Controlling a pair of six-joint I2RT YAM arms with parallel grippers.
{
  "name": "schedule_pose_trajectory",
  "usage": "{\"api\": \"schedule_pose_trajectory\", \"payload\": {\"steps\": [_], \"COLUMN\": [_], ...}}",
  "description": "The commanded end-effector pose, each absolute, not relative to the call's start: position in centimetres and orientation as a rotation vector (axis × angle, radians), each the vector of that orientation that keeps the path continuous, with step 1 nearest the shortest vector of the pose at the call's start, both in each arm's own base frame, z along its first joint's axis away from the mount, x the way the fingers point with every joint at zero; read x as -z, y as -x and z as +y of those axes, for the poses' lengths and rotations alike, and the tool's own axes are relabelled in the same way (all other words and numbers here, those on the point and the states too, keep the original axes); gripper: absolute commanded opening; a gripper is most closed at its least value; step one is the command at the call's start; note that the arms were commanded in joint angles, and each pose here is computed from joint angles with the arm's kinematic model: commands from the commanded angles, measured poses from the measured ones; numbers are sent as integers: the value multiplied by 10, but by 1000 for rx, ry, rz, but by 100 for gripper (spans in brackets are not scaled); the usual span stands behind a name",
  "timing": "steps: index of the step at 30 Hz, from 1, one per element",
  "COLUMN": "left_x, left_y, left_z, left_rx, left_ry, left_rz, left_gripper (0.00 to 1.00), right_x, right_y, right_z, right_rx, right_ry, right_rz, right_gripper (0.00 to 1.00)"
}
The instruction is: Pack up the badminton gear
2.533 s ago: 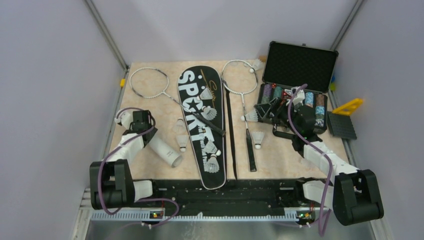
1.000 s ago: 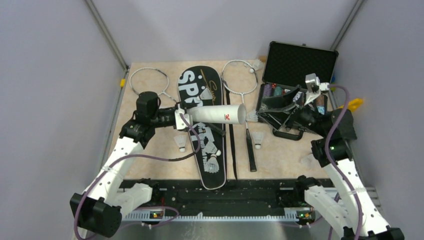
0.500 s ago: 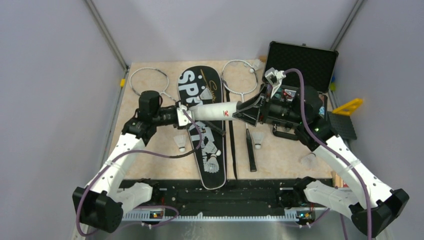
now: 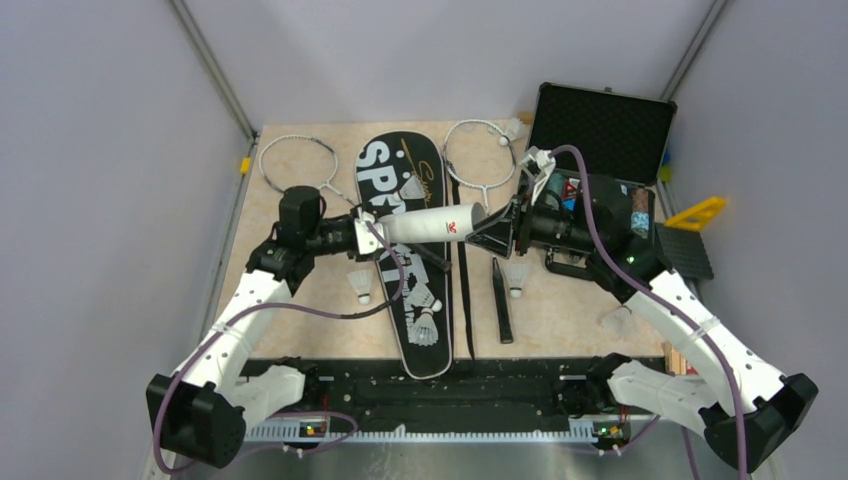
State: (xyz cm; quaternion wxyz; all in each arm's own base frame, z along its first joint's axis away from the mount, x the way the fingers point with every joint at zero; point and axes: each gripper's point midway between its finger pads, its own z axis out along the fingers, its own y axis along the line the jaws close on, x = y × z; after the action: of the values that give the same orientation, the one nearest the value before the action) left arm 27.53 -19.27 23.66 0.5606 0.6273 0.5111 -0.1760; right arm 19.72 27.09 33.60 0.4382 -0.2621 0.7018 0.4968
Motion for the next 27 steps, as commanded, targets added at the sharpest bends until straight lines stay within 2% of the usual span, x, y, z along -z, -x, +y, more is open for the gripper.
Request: {"api": "schedule_pose_trajectory", "payload": {"steps": [1,2,3,10,17,23,27], "left_x": [-261,-261,-260,-249,-243,-251,-282], "left_y": [-276,-277,-277,-278,-288,-290,-298], "left_z": [-200,-200,-199,-194,-190,-191,-188], "left_rx": [399,396,393,333,296,286,252], "left_ry": [-1465,-1465,-1465,-1488,-1472,-1441,-1289], "left_rz": [1094,1097,1101,1091,1126,1112,1088], "left_gripper": [39,39,39,36,34,32,32], "right_x": [-336,-337,-338,-359,-391,-370,-331], "right_y": [-188,-187,-187,-194,-180,-188,-212], "right_z": [273,274,274,253,216,197,168], "right_rx": [-1244,-1252,-1255,-1106,-965,-870,-693], "right_ry": [702,714,714,639,568,460,219], "right_rz": [1731,1726,1722,1725,1637,1723,1875], "right_gripper": [32,13,0,0,0,0,0]}}
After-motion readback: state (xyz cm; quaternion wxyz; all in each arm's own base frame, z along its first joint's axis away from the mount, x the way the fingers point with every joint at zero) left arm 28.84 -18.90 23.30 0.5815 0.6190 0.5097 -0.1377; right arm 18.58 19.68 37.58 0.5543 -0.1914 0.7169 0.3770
